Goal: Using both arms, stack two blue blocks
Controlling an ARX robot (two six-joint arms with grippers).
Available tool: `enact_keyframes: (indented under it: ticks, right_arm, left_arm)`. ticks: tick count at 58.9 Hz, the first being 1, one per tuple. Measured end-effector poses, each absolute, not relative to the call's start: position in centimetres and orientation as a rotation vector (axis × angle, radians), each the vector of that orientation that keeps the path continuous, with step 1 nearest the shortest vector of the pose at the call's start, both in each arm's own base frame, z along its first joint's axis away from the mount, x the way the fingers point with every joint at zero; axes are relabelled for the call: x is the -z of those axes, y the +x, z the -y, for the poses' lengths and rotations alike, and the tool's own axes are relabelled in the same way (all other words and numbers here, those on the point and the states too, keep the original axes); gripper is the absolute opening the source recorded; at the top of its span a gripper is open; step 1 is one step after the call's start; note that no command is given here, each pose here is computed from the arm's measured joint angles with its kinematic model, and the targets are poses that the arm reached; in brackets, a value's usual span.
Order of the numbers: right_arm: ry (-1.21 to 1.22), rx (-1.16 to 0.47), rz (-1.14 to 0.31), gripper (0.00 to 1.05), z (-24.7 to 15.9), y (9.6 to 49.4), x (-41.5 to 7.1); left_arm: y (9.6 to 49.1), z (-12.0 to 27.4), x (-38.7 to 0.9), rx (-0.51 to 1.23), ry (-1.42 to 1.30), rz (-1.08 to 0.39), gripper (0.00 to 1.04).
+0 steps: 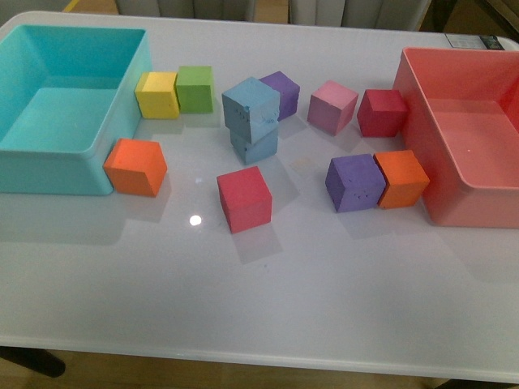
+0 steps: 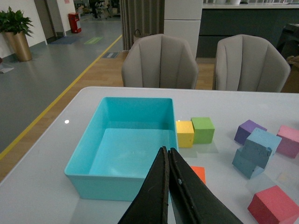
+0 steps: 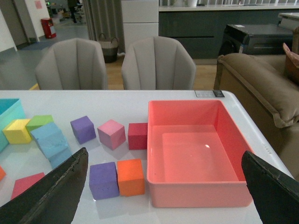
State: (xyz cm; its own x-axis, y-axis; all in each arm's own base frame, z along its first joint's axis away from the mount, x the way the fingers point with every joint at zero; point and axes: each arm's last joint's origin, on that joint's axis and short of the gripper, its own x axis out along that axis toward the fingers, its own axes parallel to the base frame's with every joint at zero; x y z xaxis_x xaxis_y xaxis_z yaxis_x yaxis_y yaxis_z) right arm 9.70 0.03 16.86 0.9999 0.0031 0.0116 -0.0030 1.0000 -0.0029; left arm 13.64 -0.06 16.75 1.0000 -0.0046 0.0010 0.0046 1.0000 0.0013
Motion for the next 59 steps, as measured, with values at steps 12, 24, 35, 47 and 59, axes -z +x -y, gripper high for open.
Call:
enact_keyframes:
  ticks: [12, 24, 35, 47, 59]
  right_arm:
    - [-0.002, -0.003, 0.012, 0.96, 0.0, 9.7, -16.9]
    - [-0.002, -0.003, 0.012, 0.96, 0.0, 9.7, -16.9]
    - [-0.003, -0.003, 0.012, 0.96, 0.0, 9.7, -16.9]
    - [-0.003, -0.003, 0.012, 0.96, 0.0, 9.7, -16.9]
    - [-0.002, -0.003, 0.012, 0.96, 0.0, 9.7, -16.9]
  left_arm:
    - [12.8, 0.1, -17.0, 0.005, 0.001, 0.011, 0.02]
    - [12.0, 0.1, -17.1, 0.004, 0.001, 0.015, 0.02]
    - [11.6, 0.1, -17.2, 0.004, 0.001, 0.016, 0.02]
    - [11.1, 0.0, -17.2, 0.004, 0.001, 0.017, 0.02]
    - [10.2, 0.0, -16.7, 0.004, 0.001, -0.018, 0.02]
